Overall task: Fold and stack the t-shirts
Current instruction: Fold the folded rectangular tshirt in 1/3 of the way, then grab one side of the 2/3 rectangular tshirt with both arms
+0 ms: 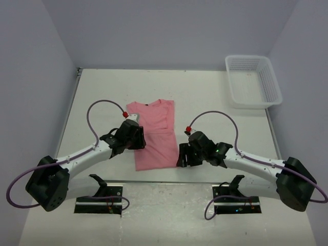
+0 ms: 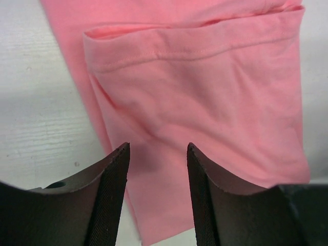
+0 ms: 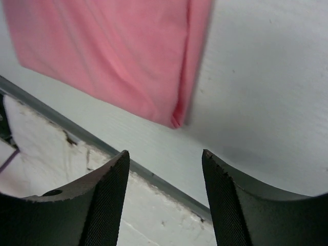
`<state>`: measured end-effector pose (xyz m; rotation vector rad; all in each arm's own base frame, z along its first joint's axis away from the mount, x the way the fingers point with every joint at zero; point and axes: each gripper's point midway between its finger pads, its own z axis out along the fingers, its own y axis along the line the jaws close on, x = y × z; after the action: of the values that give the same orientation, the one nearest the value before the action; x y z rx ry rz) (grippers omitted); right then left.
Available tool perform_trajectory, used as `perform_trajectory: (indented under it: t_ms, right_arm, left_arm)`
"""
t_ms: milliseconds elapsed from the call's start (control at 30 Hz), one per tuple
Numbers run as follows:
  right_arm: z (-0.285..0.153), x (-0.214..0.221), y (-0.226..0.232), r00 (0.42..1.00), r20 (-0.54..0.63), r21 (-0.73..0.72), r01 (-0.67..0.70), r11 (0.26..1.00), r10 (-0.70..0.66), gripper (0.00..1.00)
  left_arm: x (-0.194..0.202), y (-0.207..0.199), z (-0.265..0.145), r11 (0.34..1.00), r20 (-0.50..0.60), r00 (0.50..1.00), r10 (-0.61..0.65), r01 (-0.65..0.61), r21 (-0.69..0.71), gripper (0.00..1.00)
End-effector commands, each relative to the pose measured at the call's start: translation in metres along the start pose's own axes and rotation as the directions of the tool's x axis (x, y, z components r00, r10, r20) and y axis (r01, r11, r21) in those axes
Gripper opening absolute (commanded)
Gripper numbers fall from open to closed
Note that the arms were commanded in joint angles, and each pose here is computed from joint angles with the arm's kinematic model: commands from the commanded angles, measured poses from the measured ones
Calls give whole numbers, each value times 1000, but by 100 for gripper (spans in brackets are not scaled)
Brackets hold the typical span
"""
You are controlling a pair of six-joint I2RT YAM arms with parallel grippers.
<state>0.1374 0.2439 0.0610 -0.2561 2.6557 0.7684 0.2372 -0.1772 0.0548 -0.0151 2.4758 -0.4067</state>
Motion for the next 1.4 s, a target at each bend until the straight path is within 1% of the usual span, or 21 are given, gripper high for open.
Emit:
perform_trajectory:
  t_ms: [0,33,100,200,500,633,700,733,767,867,967,1000,1067,1233,1267,1367]
  right_arm:
    - [11,25,-24,997,-62,69,-33,997,37,60]
    - [14,21,-21,998,-43,54,-33,998,35,60]
    - [17,22,-27,997,-33,82,-66,994,69,60]
    - [20,20,-27,996,-30,83,-78,994,81,61]
    - [38,19,-24,993,-47,81,-105,991,109,60]
    - [49,25,-26,988,-75,91,-129,988,135,58]
    - [51,25,-27,987,-73,92,-138,986,144,54]
    - [51,26,-28,986,-71,94,-145,985,152,48]
    - [51,27,-30,986,-68,100,-148,984,155,45]
    - [52,26,-33,985,-55,111,-155,982,162,37]
    - [53,27,-35,983,-55,124,-167,978,175,20]
    - [53,28,-36,982,-54,127,-171,977,179,11]
    - [53,29,-38,982,-52,132,-173,976,181,0]
    - [54,29,-40,982,-54,144,-174,974,183,0]
    - [54,28,-39,982,-50,145,-174,974,183,0]
    - [53,25,-38,983,-50,148,-166,975,175,0]
  left_arm:
    - [-3,6,-9,998,-2,1000,12,-12,-54,50]
    - [-2,6,-10,998,-3,1000,1,-1,-59,50]
    - [2,6,-16,997,-7,1000,1,-1,-71,51]
    - [5,12,-26,992,16,1000,-18,20,-121,51]
    - [27,12,-37,993,-3,999,-40,39,-107,52]
    - [34,14,-39,993,-16,999,-46,44,-112,52]
    - [39,16,-40,992,-28,999,-47,43,-120,52]
    - [40,18,-42,992,-28,998,-48,45,-121,52]
    - [41,18,-42,991,-28,998,-48,45,-122,52]
    - [43,19,-45,992,-26,998,-55,51,-117,52]
    - [46,18,-46,992,-37,997,-69,64,-112,52]
    - [47,18,-46,991,-40,997,-73,68,-117,52]
    - [50,22,-47,987,-52,996,-77,69,-144,52]
    - [64,23,-49,981,-114,987,-110,90,-173,52]
    - [70,19,-50,983,-143,982,-121,99,-157,55]
    - [81,13,-51,981,-168,971,-168,148,-125,57]
